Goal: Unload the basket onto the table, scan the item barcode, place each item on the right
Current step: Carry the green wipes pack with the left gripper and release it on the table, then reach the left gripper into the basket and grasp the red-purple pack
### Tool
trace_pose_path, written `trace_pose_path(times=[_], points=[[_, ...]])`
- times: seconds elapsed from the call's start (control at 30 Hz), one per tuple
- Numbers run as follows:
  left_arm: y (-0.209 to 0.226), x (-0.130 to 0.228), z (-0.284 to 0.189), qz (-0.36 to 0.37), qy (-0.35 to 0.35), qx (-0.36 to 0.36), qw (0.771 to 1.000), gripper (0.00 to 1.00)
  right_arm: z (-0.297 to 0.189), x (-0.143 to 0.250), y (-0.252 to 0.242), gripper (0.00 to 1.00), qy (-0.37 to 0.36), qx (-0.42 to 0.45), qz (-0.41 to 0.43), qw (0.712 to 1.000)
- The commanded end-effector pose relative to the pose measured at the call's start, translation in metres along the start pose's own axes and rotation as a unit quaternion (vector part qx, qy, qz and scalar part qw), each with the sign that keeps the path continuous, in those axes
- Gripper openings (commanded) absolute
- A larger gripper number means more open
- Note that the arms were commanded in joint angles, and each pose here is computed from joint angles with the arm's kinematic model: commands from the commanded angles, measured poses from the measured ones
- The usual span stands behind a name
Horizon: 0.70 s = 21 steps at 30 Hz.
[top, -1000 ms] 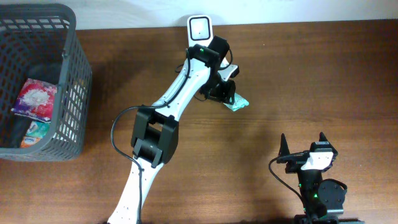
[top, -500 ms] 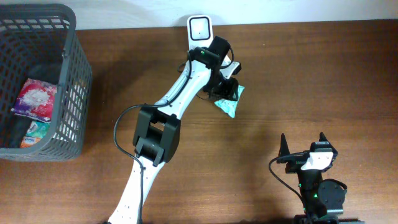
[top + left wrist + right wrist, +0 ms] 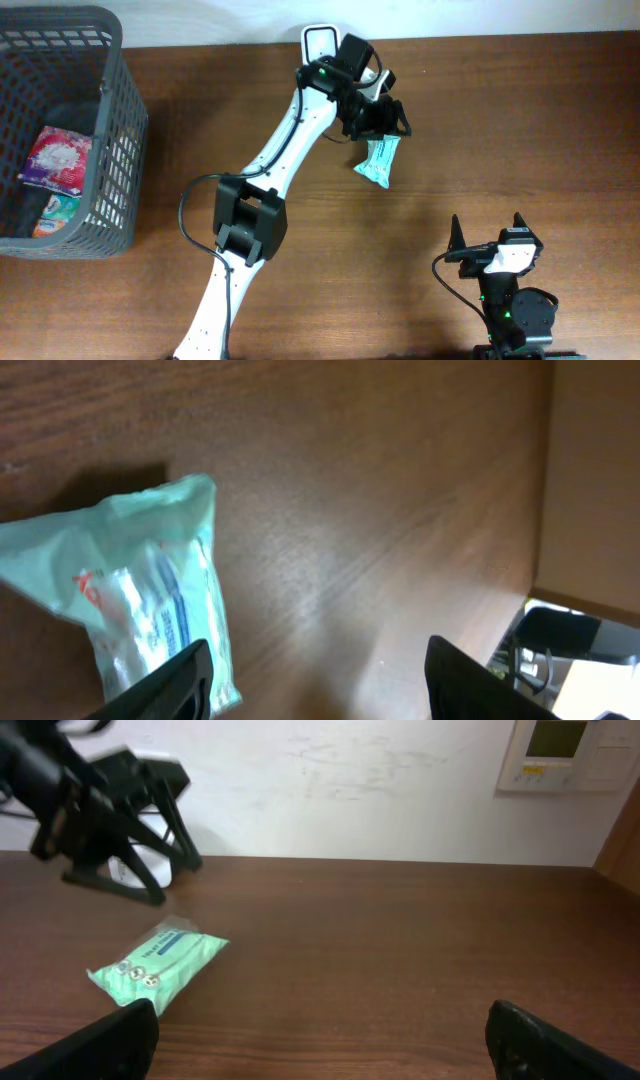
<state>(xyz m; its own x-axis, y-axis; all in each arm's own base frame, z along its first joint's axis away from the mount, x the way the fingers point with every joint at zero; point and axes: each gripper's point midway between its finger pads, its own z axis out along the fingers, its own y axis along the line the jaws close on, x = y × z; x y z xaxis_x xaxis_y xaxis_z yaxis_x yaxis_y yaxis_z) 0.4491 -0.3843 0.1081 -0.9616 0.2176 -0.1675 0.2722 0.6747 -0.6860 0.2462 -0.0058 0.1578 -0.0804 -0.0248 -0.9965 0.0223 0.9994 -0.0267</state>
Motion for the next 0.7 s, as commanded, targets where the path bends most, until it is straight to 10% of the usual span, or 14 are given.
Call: trace_pose_path(times=[0.0, 0.23, 0.4, 0.67], points=[[-0.004, -0.022, -0.047, 0.039, -0.045, -0.023, 0.998, 0.69, 0.000, 0.004, -0.003, 0.99, 0.004, 0.007, 0.002, 1.000], [0.010, -0.039, -0.215, 0.109, -0.185, -0.209, 0.954, 0.64, 0.000, 0.004, -0.003, 0.99, 0.004, 0.007, 0.002, 1.000], [0.057, -0.006, -0.347, 0.034, -0.247, -0.371, 0.895, 0.65, 0.000, 0.004, -0.003, 0.99, 0.004, 0.007, 0.002, 1.000], [0.111, 0.046, -0.507, -0.078, -0.361, -0.433, 0.822, 0.74, 0.000, 0.004, -0.003, 0.99, 0.004, 0.007, 0.002, 1.000]])
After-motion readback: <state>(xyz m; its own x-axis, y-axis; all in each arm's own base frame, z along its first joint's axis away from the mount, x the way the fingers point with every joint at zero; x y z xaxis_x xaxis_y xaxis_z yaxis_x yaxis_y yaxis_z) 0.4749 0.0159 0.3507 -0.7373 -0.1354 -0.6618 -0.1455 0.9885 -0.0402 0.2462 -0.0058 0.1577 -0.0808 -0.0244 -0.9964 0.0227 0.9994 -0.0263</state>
